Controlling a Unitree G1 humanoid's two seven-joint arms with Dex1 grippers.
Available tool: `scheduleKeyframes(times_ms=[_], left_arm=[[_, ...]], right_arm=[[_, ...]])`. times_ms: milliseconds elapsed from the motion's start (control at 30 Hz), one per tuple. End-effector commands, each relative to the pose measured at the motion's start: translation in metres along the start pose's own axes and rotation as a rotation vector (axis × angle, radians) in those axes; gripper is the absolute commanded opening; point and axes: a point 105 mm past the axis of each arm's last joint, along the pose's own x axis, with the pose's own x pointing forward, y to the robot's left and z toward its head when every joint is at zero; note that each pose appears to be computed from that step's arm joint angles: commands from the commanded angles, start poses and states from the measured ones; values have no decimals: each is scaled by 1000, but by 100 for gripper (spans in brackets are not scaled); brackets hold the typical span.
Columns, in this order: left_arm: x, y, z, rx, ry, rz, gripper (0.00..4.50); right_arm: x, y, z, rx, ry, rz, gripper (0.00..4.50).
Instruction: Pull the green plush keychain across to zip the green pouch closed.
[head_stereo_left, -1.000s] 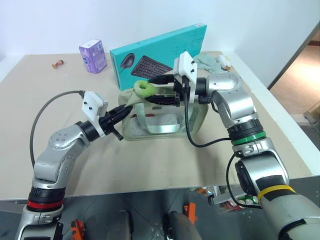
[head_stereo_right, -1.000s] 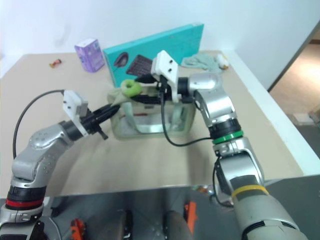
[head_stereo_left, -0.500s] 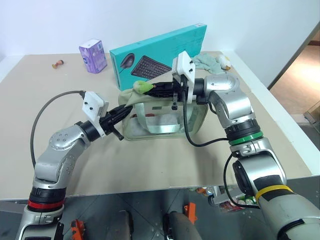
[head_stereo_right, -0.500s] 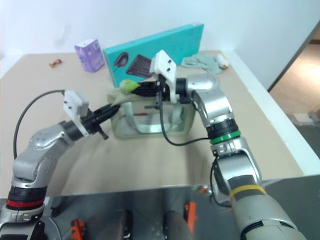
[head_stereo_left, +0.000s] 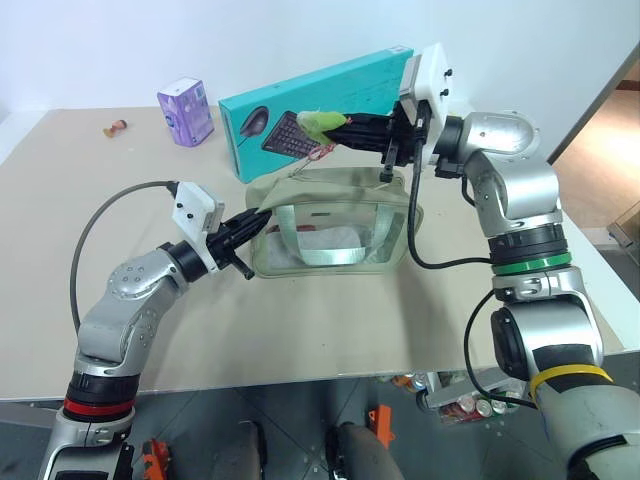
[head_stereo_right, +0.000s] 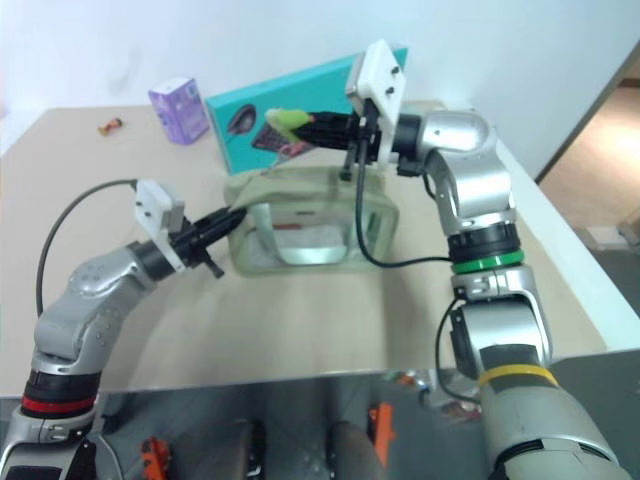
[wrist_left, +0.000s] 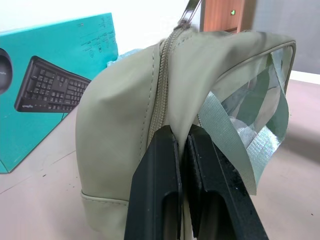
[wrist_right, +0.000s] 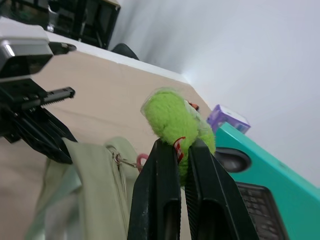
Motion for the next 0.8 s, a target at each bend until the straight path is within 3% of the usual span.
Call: scheduleKeyframes(times_ms=[33,200,400,533,667,800], left_arm=[[0,4,0,13,17,16,0],[1,5,0,10,13,24,0],[0,5,3,8,7,29,0],[-1,6,5,9,5,37,0],[-3,7,6,17,12,45,0],[-3,7,8,21,12,49,0]], right_arm=[[-17,-17,32,-108,-51,-64,1],[-30,-25,25,-122,-3,-108,1],[-72,-47,-3,-113,141,-242,1],[-110,-58,-28,-94,266,-343,1],[-162,-60,-69,-89,489,-472,1],[-184,-48,-101,-111,656,-489,1]])
